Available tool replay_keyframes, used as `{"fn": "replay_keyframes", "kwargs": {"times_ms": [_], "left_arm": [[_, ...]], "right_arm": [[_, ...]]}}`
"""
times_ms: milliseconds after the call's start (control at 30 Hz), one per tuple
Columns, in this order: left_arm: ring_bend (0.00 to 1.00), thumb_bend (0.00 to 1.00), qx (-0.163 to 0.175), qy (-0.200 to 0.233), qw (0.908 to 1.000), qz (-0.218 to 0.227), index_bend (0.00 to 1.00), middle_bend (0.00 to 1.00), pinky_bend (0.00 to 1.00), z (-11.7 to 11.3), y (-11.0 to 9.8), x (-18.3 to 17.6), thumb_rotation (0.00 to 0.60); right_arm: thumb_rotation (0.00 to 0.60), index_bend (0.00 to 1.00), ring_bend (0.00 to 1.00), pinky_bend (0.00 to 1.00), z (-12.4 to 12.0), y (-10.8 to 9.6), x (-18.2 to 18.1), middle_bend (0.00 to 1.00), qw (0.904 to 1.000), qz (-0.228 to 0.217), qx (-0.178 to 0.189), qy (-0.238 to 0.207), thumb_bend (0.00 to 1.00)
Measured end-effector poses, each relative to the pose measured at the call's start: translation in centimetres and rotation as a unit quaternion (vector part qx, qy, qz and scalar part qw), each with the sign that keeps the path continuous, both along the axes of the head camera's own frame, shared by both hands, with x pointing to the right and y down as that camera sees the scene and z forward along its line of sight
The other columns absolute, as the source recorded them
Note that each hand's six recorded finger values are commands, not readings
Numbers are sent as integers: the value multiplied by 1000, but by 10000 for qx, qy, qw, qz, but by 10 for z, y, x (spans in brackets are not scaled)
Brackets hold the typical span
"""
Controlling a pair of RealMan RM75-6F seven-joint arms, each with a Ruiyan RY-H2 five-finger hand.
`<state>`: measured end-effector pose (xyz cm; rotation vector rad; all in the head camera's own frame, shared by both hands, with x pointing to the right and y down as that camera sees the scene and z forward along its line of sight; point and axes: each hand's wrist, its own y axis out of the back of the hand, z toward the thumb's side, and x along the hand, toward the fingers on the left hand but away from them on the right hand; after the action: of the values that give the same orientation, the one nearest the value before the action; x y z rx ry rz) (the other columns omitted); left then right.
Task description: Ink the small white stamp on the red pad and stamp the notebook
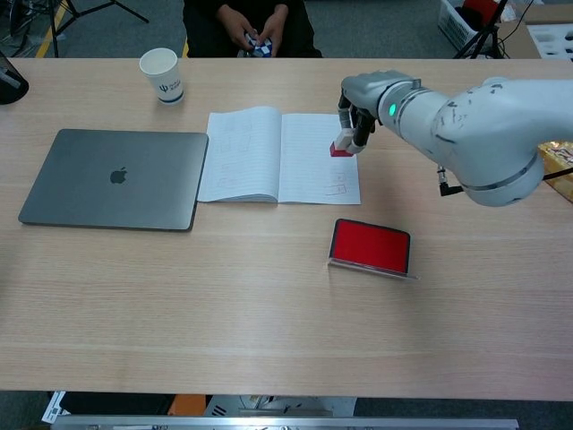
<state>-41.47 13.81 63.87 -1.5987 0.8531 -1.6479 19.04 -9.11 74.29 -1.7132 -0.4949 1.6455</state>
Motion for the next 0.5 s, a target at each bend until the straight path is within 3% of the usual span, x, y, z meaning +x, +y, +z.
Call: {"fn": "replay_keyframes", "kwargs": {"times_ms": [267, 500], "left_arm": [[272, 180, 16, 48, 10000, 38, 309, 213, 256, 0, 0, 3, 600], [272, 180, -7, 69, 9999, 92, 309, 213, 256, 3, 0, 6, 600]], "right_arm": [[600, 742, 522, 416, -14, 9, 55, 607, 10000, -28, -4, 54, 619], [600, 742, 522, 416, -4, 30, 91, 589, 9996, -18, -285, 44, 517]]}}
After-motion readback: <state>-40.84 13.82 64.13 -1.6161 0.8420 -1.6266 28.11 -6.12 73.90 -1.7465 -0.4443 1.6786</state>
